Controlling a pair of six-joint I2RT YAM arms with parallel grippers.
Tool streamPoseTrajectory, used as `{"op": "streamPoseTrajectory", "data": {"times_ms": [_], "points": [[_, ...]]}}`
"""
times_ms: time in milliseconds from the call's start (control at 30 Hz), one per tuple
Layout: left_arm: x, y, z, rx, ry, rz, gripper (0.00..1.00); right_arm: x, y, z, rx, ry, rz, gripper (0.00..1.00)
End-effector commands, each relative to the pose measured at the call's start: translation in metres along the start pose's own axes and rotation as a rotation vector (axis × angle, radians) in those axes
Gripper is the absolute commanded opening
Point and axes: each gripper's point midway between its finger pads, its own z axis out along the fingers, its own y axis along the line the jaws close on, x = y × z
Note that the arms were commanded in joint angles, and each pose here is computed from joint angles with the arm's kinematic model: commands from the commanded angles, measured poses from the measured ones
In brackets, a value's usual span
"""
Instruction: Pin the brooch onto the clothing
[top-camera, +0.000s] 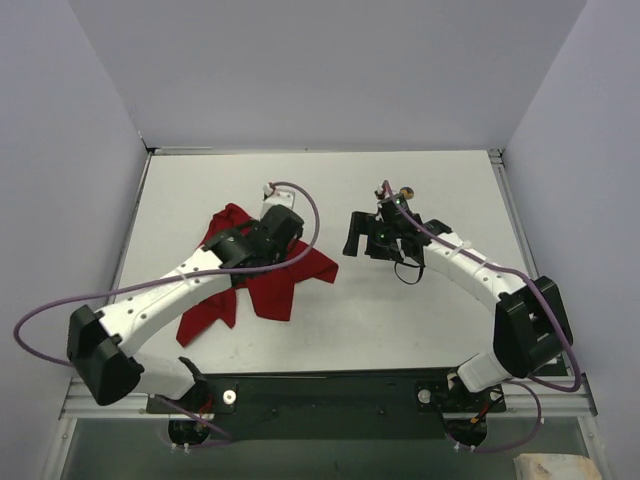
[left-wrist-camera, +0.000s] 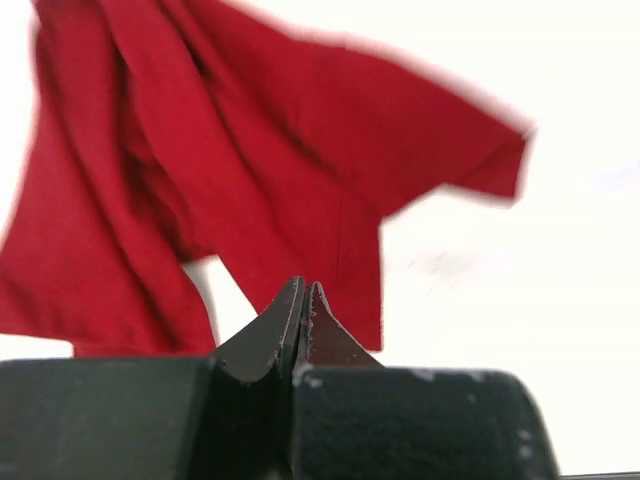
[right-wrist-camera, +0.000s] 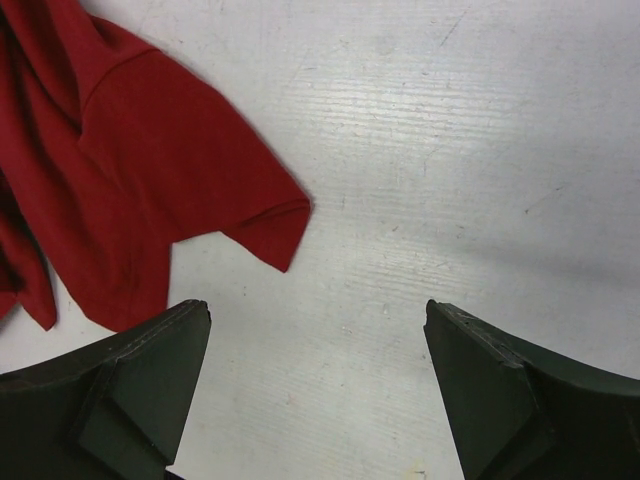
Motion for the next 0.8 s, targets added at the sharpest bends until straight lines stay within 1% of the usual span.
{"op": "streamPoseTrajectory", "data": {"times_ms": [0,33,67,100,133,167,200,233,267,300,400,433,467,500,633,767], "points": [[-0.058,0.026,-0.056,0.019,-0.159,0.012,0.0,-0.001,0.013,-0.016,-0.067,-0.011,-0.017,0.93],[-0.063,0.019,-0.062,0.067,-0.162,0.017,0.0,-0.001,0.014,-0.016,-0.074,-0.008,-0.019,0.93],[-0.062,0.016,-0.062,0.089,-0.152,0.033,0.04,0.0,0.016,-0.017,-0.079,-0.008,-0.021,0.93],[-0.058,0.011,-0.058,0.1,-0.128,0.044,0.17,-0.001,0.018,-0.016,-0.083,-0.009,-0.019,0.93],[-0.05,0.002,-0.055,0.143,-0.093,0.055,0.34,0.0,0.018,-0.017,-0.083,-0.007,-0.016,0.93],[-0.036,-0.003,-0.046,0.146,-0.05,0.06,0.55,-0.001,0.018,-0.017,-0.083,-0.008,-0.012,0.93],[-0.024,-0.008,-0.037,0.141,-0.009,0.074,0.59,-0.001,0.018,-0.017,-0.082,-0.007,-0.013,0.93],[-0.012,-0.014,-0.031,0.158,0.028,0.077,0.62,0.0,0.017,-0.017,-0.077,-0.005,-0.013,0.93],[0.011,-0.015,-0.019,0.149,0.085,0.074,0.65,-0.001,0.016,-0.017,-0.074,-0.007,-0.013,0.93],[0.02,-0.021,-0.011,0.162,0.113,0.063,0.68,0.0,0.015,-0.017,-0.069,-0.005,-0.016,0.93],[0.06,-0.035,0.008,0.197,0.211,0.03,0.71,0.002,0.012,-0.014,-0.056,0.004,-0.02,0.93],[0.066,-0.038,0.01,0.202,0.223,0.021,0.72,0.002,0.011,-0.014,-0.053,0.005,-0.019,0.93],[0.071,-0.04,0.014,0.2,0.23,0.007,0.77,0.003,0.01,-0.012,-0.05,0.011,-0.019,0.93],[0.081,-0.038,0.019,0.178,0.251,0.016,0.79,0.004,0.01,-0.011,-0.049,0.015,-0.017,0.93],[0.095,-0.036,0.033,0.136,0.289,0.024,0.8,0.005,0.01,-0.007,-0.046,0.026,-0.014,0.93],[0.108,-0.046,0.047,0.157,0.318,0.036,0.8,0.007,0.008,-0.004,-0.037,0.037,-0.013,0.93]]}}
